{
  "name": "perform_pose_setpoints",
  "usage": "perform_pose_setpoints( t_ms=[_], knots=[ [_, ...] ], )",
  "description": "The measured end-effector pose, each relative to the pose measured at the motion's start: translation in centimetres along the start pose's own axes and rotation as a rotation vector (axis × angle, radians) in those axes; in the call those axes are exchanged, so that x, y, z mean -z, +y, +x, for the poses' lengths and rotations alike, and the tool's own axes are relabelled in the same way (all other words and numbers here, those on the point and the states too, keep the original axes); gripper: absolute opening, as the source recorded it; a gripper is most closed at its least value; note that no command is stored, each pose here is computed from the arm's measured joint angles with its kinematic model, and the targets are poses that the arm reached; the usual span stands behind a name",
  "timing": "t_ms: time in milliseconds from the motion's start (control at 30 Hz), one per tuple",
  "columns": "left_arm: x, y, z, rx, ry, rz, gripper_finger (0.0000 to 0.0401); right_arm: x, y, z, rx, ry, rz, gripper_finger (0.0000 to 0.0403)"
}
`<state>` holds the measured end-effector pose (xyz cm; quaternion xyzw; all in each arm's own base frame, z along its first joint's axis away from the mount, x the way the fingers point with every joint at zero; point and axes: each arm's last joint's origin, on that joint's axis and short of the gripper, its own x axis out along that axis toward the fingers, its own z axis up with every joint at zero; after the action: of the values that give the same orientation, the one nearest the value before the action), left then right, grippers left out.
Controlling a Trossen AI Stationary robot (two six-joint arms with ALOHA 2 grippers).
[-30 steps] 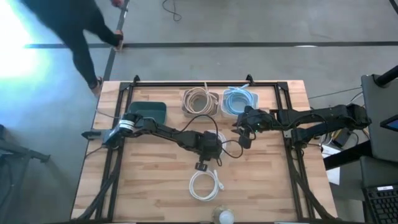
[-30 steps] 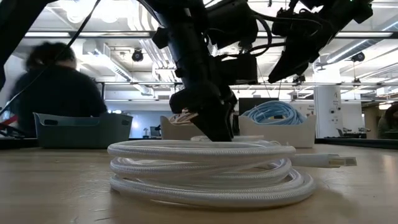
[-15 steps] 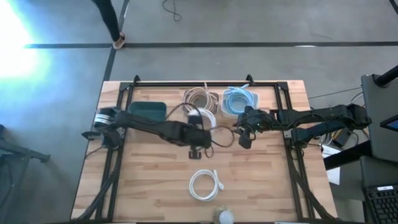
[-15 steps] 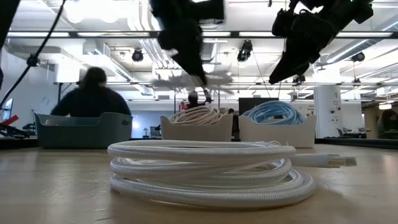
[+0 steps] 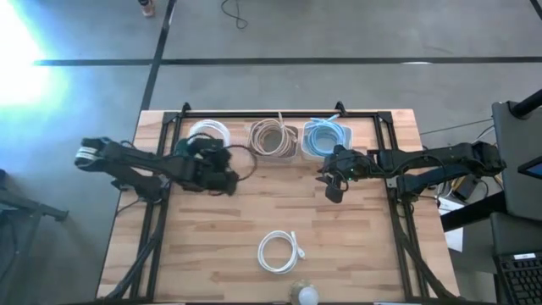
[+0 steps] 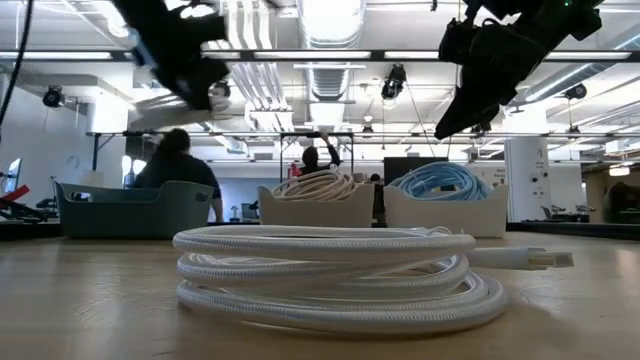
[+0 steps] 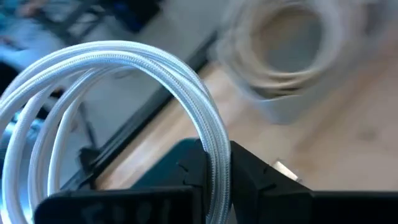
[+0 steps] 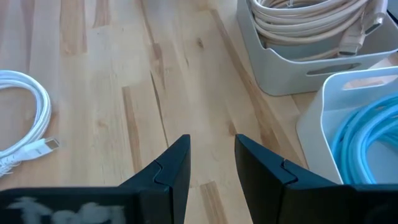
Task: Pick & Place USB Port
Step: Put the top white USB cable into the green bin, then put the white USB cable into the green bin
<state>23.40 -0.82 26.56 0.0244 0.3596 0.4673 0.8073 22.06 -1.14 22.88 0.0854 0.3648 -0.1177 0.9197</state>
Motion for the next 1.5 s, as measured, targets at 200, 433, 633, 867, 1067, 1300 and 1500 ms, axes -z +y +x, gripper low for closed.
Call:
perform_pose_setpoints(
  t_ms=[200, 433, 633, 867, 1067, 1300, 1500],
  knots=[
    [4.9, 1.6, 1.8, -0.100, -0.113, -0.139, 0.0039, 0.0, 0.0, 0.0, 0.000, -0.003, 0.001, 0.0118],
    [9.6, 1.4, 4.6, -0.152, -0.190, -0.124, 0.0042, -0.3, 0.1, 0.0, -0.007, -0.035, -0.025, 0.0118],
    [12.7, 1.4, 6.2, -0.150, -0.194, -0.134, 0.0048, -0.7, 0.1, 0.0, -0.013, -0.068, -0.061, 0.0118],
    [14.3, 1.7, 6.7, -0.159, -0.183, -0.115, 0.0050, -0.8, 0.2, 0.0, -0.014, -0.085, -0.098, 0.0118],
    [14.0, 1.6, 6.7, -0.158, -0.187, -0.119, 0.0064, -1.0, 0.2, -0.1, -0.016, -0.102, -0.116, 0.0118],
    [13.8, 1.6, 6.6, -0.157, -0.193, -0.140, 0.0131, -1.0, 0.2, 0.0, -0.016, -0.102, -0.117, 0.0118],
    [13.3, 1.5, 6.5, -0.153, -0.202, -0.183, 0.0180, -1.0, 0.2, 0.0, -0.016, -0.102, -0.116, 0.0118]
  ],
)
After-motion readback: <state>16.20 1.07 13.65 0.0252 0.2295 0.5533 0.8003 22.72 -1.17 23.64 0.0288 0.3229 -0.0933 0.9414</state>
